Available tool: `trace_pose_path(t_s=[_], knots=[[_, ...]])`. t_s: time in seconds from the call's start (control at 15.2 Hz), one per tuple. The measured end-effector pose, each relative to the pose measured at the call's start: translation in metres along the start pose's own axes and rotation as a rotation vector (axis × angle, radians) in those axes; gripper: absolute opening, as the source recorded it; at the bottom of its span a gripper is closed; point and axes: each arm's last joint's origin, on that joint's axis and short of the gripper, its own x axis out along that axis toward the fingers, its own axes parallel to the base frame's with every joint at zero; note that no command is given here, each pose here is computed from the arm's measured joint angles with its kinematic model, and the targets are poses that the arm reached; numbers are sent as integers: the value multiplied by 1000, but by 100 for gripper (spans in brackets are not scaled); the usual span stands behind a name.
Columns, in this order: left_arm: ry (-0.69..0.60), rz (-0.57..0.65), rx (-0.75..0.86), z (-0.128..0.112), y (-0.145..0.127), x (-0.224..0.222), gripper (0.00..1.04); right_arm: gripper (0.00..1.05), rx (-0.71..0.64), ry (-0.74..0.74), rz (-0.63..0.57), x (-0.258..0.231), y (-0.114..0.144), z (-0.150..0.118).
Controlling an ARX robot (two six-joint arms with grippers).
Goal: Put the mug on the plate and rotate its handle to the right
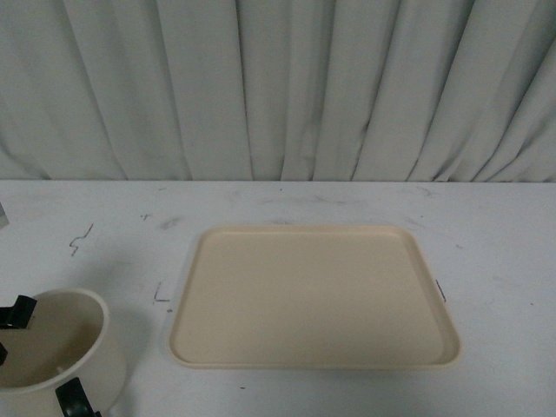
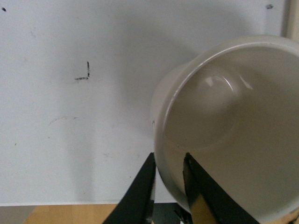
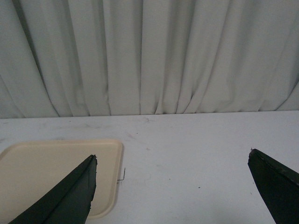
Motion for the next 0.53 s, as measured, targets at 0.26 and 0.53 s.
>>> trace_pose_path(t_s=[0.26,0.53], knots=[[-125,-43,118,23,-35,-43,3,98,0,0,0,0,0,0],[-193,-151,313,50,-108,-58,3,98,0,0,0,0,0,0]])
